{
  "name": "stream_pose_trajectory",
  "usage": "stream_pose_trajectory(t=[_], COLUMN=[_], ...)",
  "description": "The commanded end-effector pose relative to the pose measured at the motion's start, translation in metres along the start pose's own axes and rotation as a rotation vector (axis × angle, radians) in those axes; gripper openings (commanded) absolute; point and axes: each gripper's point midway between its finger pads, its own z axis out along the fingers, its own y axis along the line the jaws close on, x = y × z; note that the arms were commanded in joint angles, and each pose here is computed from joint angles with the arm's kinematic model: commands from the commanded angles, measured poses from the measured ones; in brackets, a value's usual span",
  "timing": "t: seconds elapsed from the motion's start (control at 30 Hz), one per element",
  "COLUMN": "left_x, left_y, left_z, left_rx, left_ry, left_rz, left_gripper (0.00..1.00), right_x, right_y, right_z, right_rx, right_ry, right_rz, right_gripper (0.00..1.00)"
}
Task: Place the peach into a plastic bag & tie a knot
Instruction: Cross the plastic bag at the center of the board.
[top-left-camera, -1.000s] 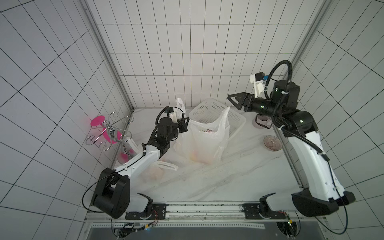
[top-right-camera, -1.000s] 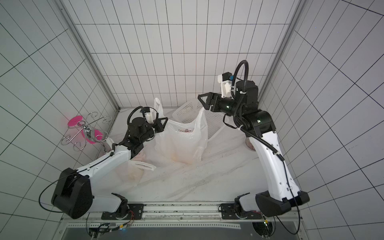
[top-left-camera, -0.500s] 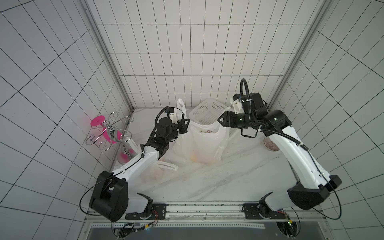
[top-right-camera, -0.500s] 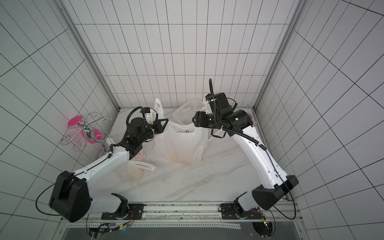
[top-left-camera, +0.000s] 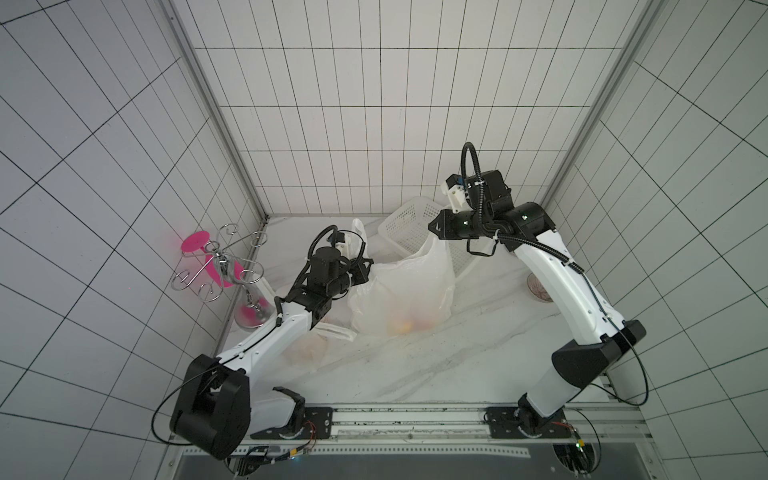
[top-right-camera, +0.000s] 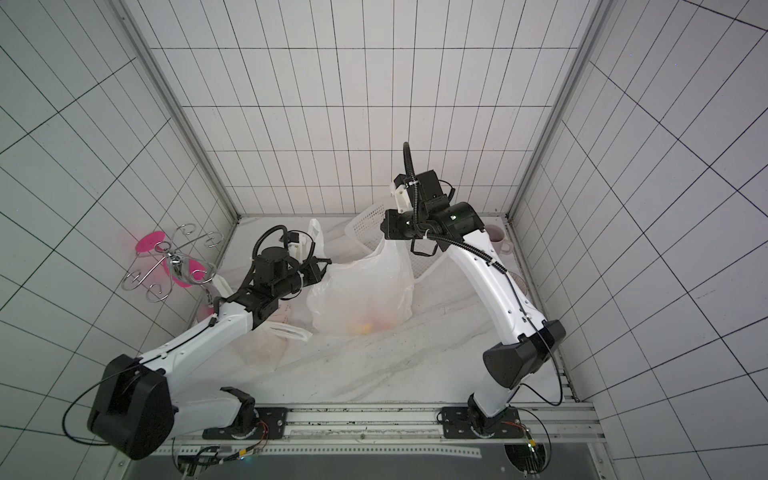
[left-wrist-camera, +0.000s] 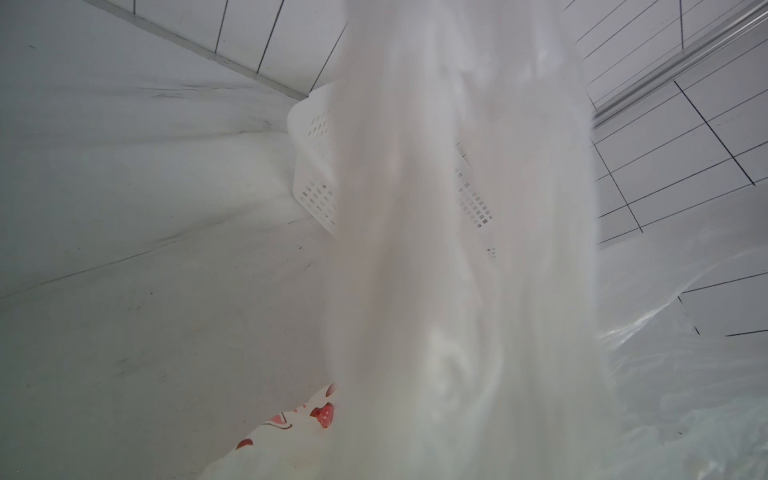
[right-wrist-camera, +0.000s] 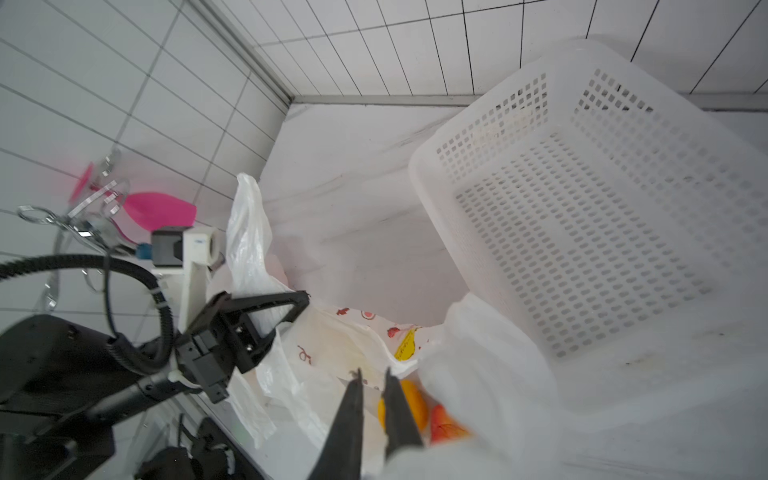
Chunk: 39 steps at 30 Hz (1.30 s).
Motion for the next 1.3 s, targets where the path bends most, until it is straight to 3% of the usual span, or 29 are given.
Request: stream_pose_trajectory(t=[0.0, 0.2, 0.27, 0.43, 0.6, 0.77, 1.0, 1.27], left_x=[-0.012, -0.028, -0.029, -0.032, -0.029, -0.023, -0.018, -0.02], left_y=[0.015, -0.002, -0.007, -0.017, -0.031, -0.039, -0.044, -0.048], left_z=[0.003, 0.013, 0.013, 0.011, 0.006, 0.004, 0.003, 0.0], left_rx=[-0.059, 0.001, 0.026, 0.081, 0.153, 0.204, 0.248, 0.263], left_ry=[0.008, 0.043, 0.047, 0.055, 0.078, 0.103, 0.128, 0.127], left_rz=[-0.021, 0.006, 0.02, 0.032, 0.064, 0.096, 0.116, 0.126], left_gripper=[0.0, 0.0, 0.0, 0.0, 0.0, 0.0, 0.0, 0.0], right_x=[0.002, 0.024, 0.033, 0.047, 0.031, 0.027, 0.034, 0.034], right_y=[0.012, -0.013, -0.019, -0.034, -0.046, -0.049, -0.045, -0.044], right_z=[-0.024, -0.055, -0.053, -0.024, 0.007, 0.03, 0.042, 0.056], right_rx=[-0.149, -0.164, -0.161, -0.168, -0.176, -0.259, -0.483, -0.536], right_ry=[-0.018, -0.099, -0.148, -0.221, -0.262, -0.261, -0.253, -0.179], right_rz=[-0.069, -0.199, -0.263, -0.299, -0.318, -0.301, -0.244, -0.208], right_gripper=[0.44, 0.89, 0.99, 0.98, 0.99, 0.99, 0.98, 0.98])
